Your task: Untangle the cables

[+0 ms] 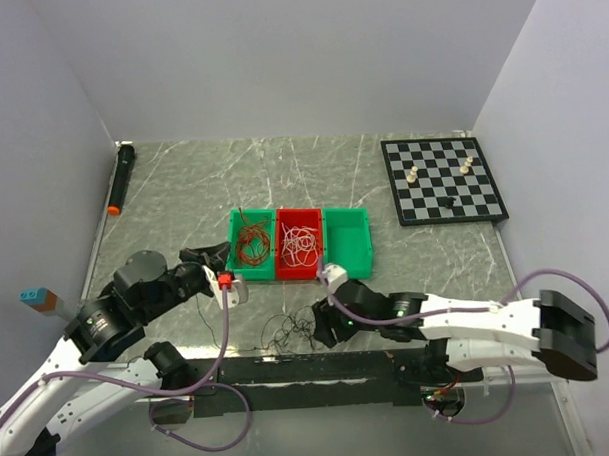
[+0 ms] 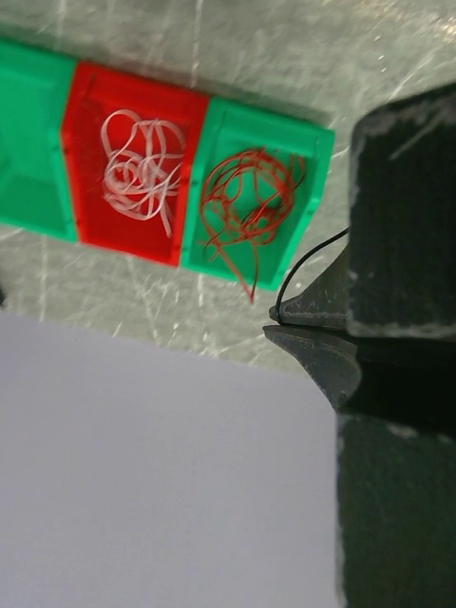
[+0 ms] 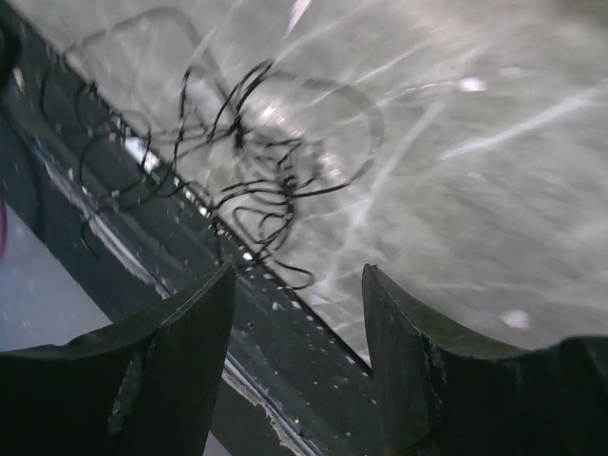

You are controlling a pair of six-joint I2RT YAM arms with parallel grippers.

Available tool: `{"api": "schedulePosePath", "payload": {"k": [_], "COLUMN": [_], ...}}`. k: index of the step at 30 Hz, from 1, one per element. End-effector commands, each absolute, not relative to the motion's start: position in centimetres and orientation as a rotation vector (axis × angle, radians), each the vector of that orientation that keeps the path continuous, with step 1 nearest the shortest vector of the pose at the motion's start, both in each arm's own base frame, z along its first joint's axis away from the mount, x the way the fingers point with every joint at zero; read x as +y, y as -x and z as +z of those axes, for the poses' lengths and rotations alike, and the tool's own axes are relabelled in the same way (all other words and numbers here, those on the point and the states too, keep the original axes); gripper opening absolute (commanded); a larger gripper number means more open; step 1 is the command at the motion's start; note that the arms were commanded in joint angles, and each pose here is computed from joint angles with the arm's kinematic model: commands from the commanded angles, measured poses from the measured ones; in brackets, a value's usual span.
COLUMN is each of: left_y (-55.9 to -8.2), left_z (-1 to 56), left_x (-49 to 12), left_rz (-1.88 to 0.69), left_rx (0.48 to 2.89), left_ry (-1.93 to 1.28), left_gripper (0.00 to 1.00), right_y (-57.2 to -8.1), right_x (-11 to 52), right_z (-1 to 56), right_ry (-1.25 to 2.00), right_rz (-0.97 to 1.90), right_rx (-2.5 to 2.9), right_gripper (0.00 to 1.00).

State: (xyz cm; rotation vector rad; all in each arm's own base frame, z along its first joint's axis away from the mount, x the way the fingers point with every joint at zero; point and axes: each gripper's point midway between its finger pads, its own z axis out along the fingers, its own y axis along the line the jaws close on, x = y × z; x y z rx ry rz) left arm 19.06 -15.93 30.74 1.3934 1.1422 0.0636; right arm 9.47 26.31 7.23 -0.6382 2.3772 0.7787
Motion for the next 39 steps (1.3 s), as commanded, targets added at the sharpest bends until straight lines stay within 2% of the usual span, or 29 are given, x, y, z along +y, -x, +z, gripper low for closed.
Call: {"api": "schedulePosePath", "payload": {"k": [1,4,10,16,18,24,26,27,28,30,31,32,35,39], "left_y": [-19.2,-19.2,-19.0,-19.2,-19.4,-19.6,-19.6,-19.4,-19.2,-18.5,-17.9,-17.5,-15.9,-14.2], "left_z": [29.6,28.7,28.4,28.1,27.8,24.2,23.0,22.4,22.2,21.6,21.5,21.5,22.0,22.4], "left_x": [-15.4,-15.7,-16.4,-16.1,-16.1,-16.0,-16.2,-16.7,-17.2,-18.4,-19.1,-19.8,-22.0,-25.0], "left_rz": [0.092,0.076,0.046,0.071,0.091,0.133,0.115,0.077,0.031,-0.073,-0.136,-0.196,-0.403,-0.679], "left_rx": [1.167,1.189,1.154,1.159,1.154,1.149,1.164,1.177,1.194,1.219,1.223,1.233,1.255,1.296], "left_ry": [-1.411,-1.44,-1.446,-1.46,-1.467,-1.559,-1.559,-1.559,-1.555,-1.581,-1.6,-1.6,-1.59,-1.546], "left_gripper": [0.01,0.01,0.01,0.01,0.01,0.01,0.01,0.05,0.17,0.35,0.56,0.68,0.85,0.89], "right_y": [-8.6,-9.1,-10.3,-11.5,-11.9,-12.2,-11.7,-11.4,-11.2,-10.8,-10.8,-10.7,-10.2,-10.1], "right_x": [31.0,31.9,32.7,31.0,29.9,25.6,25.2,25.1,25.1,25.0,24.9,25.0,25.3,25.3], "right_z": [10.5,10.1,9.1,7.9,8.4,11.9,13.8,14.0,14.6,14.5,14.1,14.0,13.5,13.9], "right_ry": [0.843,0.868,0.856,0.761,0.7,0.504,0.478,0.48,0.479,0.484,0.492,0.494,0.517,0.507], "right_rz": [0.954,0.93,0.862,0.739,0.713,0.702,0.796,0.835,0.873,0.888,0.877,0.873,0.877,0.879], "right_rx": [2.247,2.247,2.252,2.295,2.286,2.219,2.157,2.135,2.111,2.116,2.131,2.146,2.176,2.162], "right_gripper": [0.63,0.63,0.54,0.09,0.0,0.0,0.0,0.0,0.0,0.0,0.0,0.0,0.0,0.0]}}
